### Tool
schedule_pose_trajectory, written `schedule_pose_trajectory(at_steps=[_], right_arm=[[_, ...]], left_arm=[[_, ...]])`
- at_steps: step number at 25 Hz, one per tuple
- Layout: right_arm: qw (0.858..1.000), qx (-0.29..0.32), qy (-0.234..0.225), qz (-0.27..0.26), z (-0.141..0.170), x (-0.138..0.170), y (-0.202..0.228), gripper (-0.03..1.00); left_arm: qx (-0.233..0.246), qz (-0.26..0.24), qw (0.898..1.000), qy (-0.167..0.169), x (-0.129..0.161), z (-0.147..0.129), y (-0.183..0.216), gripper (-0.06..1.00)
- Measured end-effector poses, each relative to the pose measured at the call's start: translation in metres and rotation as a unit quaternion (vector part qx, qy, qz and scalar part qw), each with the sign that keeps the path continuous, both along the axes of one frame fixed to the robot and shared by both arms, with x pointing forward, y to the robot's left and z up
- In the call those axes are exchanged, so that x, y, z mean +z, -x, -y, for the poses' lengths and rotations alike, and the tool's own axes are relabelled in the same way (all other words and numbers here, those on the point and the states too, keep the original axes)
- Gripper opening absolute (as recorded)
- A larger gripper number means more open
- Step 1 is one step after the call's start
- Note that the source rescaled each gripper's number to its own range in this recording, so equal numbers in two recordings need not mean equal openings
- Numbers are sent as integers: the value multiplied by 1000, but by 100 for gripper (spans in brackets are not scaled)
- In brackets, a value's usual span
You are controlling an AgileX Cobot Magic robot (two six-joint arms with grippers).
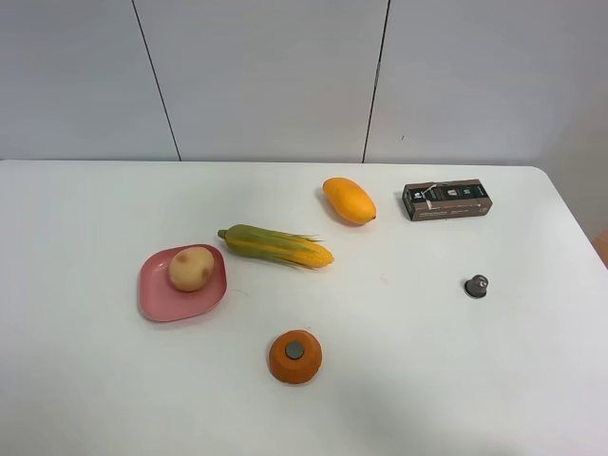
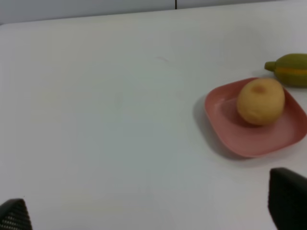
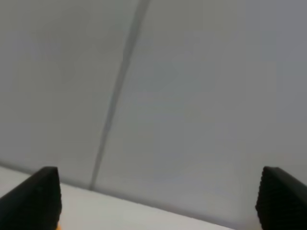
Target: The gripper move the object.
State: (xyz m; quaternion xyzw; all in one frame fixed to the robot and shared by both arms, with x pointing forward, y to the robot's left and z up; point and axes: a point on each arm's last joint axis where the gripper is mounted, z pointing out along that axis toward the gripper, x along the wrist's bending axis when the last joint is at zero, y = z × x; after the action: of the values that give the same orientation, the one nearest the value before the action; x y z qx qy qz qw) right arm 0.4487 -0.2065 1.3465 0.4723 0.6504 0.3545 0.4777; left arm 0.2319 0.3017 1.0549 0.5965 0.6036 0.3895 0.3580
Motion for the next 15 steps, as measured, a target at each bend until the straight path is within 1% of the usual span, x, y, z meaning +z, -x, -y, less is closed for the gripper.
schedule_pose_trajectory(at_steps=[4,7,11,13,15], right_arm=[[998,-49,-8,35,41,15,28,80],[995,-99,1,29,71,6,48,80],[984,-175,10,-17,107,-34,80,80],[977,-208,4,-44,120,-63,100,80],[970,-233,-13,-61,128,-95,120,80]], left_arm=[[0,0,1000,0,0,0,0,100],[0,0,1000,0,0,0,0,100],[0,0,1000,0,0,0,0,100],[0,0,1000,0,0,0,0,100],[0,0,1000,0,0,0,0,100]])
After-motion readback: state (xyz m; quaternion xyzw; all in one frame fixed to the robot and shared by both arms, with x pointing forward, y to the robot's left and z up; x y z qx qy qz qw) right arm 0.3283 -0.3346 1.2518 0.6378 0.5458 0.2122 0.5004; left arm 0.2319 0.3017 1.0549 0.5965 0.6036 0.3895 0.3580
